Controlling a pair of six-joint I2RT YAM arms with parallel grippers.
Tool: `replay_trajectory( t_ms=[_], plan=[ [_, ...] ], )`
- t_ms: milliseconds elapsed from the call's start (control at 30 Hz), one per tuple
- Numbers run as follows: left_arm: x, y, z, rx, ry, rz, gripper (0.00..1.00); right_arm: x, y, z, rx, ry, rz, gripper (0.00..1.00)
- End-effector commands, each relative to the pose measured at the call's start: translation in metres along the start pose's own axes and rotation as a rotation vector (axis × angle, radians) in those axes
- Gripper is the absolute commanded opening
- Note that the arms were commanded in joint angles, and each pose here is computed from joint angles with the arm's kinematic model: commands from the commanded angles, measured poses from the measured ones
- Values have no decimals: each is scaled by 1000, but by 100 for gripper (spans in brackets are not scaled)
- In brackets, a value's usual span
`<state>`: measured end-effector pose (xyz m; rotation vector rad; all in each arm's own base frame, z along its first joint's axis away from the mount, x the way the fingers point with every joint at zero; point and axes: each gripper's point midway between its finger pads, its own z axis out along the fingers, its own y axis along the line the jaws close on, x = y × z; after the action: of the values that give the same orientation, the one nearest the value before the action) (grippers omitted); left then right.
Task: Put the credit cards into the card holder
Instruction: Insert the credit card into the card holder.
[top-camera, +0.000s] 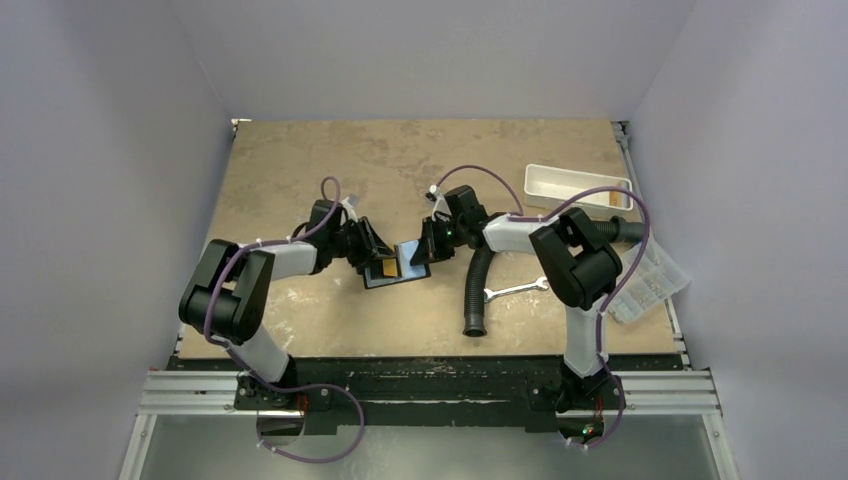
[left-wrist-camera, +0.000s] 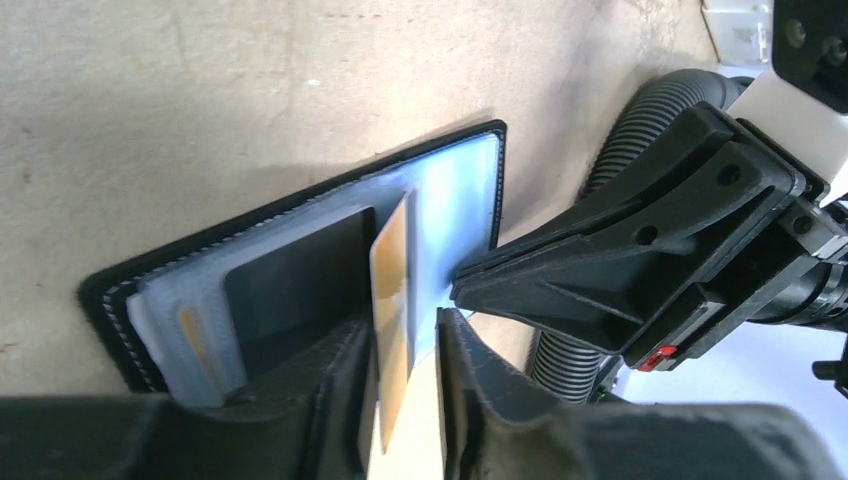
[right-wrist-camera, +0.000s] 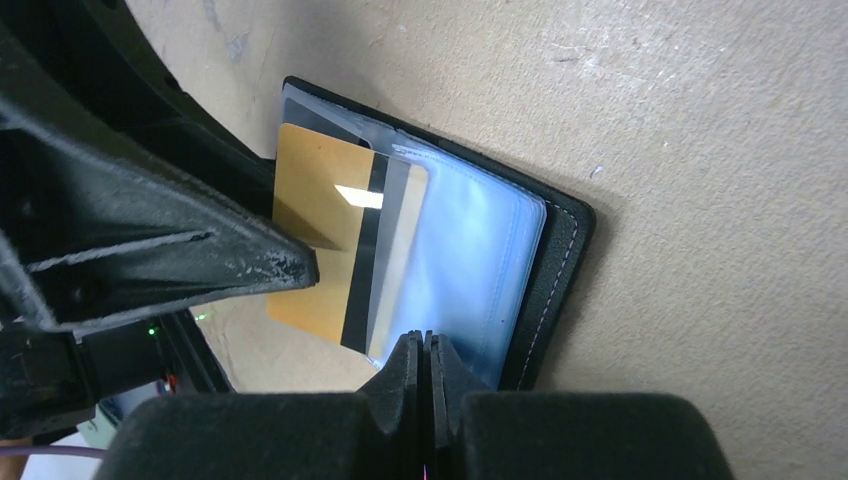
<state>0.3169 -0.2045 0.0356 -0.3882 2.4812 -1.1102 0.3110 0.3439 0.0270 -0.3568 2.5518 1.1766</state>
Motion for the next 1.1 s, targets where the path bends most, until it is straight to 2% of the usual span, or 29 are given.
replay_trajectory(
  t_ms=[0, 267, 433, 700, 833, 1067],
  plan=[
    [-9, 2, -7, -129, -53, 96, 37, -12, 3, -14, 52, -38, -43, 2],
    [-13, 8, -25, -231, -68, 174, 51, -8, -2, -19, 84, -26, -51, 2],
    [-6, 6, -24, -227, -39, 178, 60, -8, -1, -20, 84, -27, -52, 2],
    [6, -2, -13, -201, -9, 181, 60, -10, -6, -24, 124, -46, -41, 8],
    [10, -5, -11, -190, 3, 176, 59, -11, -9, -28, 133, -58, -39, 18],
    [12, -2, -11, -194, 7, 169, 58, -11, -10, -34, 116, -60, -35, 26]
  ],
)
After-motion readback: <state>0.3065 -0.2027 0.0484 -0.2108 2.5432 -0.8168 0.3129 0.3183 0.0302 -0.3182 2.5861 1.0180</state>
